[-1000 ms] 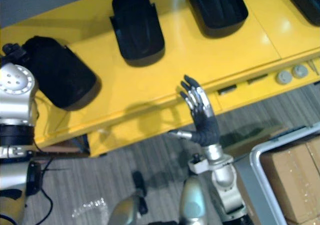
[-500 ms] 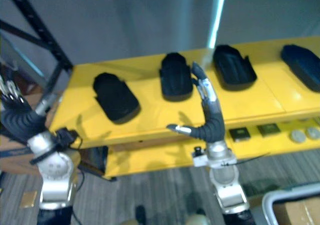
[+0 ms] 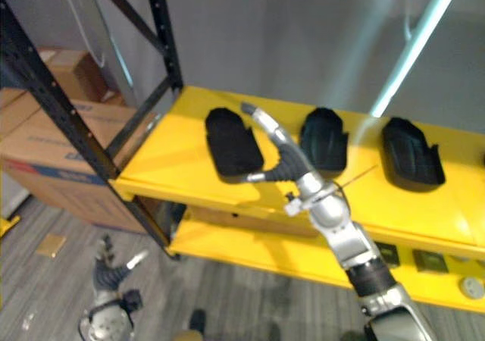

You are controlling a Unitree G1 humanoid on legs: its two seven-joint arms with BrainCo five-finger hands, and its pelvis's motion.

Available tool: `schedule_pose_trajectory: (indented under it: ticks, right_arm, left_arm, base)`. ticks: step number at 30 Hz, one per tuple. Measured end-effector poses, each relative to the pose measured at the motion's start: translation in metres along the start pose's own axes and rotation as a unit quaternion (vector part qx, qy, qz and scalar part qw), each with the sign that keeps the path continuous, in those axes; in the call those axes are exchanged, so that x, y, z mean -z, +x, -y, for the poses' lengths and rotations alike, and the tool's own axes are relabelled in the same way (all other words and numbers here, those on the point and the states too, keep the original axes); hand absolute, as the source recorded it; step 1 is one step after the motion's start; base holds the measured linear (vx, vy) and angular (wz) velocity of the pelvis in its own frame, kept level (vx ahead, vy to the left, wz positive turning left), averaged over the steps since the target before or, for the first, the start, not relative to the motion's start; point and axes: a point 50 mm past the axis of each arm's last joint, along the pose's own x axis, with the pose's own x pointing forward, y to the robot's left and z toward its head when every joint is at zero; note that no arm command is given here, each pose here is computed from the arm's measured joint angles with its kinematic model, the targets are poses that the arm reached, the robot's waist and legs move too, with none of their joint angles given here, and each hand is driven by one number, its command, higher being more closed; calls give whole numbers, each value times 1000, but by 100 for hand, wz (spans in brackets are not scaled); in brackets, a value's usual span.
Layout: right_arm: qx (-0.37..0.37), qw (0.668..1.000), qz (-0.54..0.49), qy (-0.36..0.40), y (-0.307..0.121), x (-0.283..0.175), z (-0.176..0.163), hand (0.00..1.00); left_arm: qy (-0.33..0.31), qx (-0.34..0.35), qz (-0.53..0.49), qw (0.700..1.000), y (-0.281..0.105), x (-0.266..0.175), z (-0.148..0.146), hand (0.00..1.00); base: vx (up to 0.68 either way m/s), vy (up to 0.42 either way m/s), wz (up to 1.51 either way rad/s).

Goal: Walk over and take plastic housings, then place them on the shelf

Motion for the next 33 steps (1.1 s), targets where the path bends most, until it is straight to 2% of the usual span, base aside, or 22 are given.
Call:
schedule_pose_trajectory:
  ticks: [3, 4, 8, 12, 18, 26, 33]
  right_arm:
    - [-19, 998, -29, -60, 8, 16, 17, 0]
    - [-20, 996, -28, -76, 10, 16, 22, 0]
    - [-45, 980, -25, -190, 27, 17, 41, 0]
    - [-50, 969, -17, -243, 36, 15, 46, 0]
    - [-41, 960, 3, -275, 49, 6, 59, 0]
    - [-25, 956, 15, -293, 52, 3, 61, 0]
    - [-78, 950, -16, -301, 64, 2, 68, 0]
  left_arm:
    - [43, 106, -34, 993, -3, 11, 20, 0]
    - [43, 116, -36, 992, -3, 11, 22, 0]
    - [42, 114, -27, 992, 15, -3, 16, 0]
    - [4, 107, -12, 994, 23, -15, 15, 0]
    - [-32, 129, -17, 991, 22, -13, 17, 0]
    - [-34, 141, -18, 989, 21, -13, 22, 0]
    - [-34, 140, -25, 989, 21, -11, 22, 0]
  base:
    - [-72, -27, -10]
    - [-143, -30, -24]
    - [-85, -28, -14]
    - [1, -7, 4]
    - [19, -4, 4]
    - [-15, -8, 6]
    - [-8, -8, 2]
